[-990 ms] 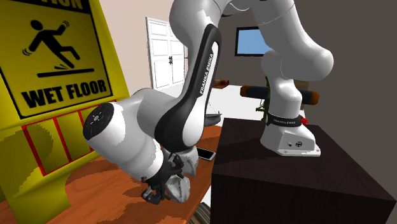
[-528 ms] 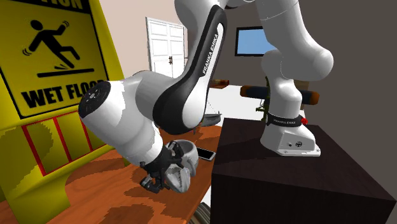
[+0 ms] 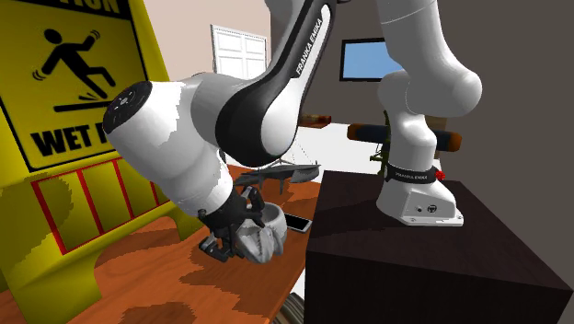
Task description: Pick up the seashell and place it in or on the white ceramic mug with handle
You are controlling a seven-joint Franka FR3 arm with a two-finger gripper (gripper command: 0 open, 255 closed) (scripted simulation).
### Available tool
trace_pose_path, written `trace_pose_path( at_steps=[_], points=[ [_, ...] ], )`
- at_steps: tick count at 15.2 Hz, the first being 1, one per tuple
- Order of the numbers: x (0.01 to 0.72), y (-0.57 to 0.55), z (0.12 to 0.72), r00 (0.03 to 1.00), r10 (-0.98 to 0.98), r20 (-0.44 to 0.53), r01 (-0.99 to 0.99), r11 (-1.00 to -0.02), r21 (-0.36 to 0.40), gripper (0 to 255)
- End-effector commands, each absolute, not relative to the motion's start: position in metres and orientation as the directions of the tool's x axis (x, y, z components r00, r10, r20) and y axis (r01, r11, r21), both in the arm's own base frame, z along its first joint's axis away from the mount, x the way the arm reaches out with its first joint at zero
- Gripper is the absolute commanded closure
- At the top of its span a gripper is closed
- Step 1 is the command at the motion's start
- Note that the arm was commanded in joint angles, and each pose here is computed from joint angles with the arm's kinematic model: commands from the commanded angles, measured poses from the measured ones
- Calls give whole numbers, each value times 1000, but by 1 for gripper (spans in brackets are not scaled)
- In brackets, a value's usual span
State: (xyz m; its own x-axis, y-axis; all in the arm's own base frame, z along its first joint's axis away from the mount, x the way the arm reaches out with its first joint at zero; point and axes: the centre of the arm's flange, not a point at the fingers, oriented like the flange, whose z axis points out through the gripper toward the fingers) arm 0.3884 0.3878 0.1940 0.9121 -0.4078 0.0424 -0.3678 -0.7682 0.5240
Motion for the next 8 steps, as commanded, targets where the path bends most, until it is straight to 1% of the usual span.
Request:
trace_pose_path(
  at_steps=[1,8],
  points=[
    [389,388,204,912,-408,42,-368,-768,524,255],
    [389,388,238,912,-408,42,-368,-768,524,255]
  ],
)
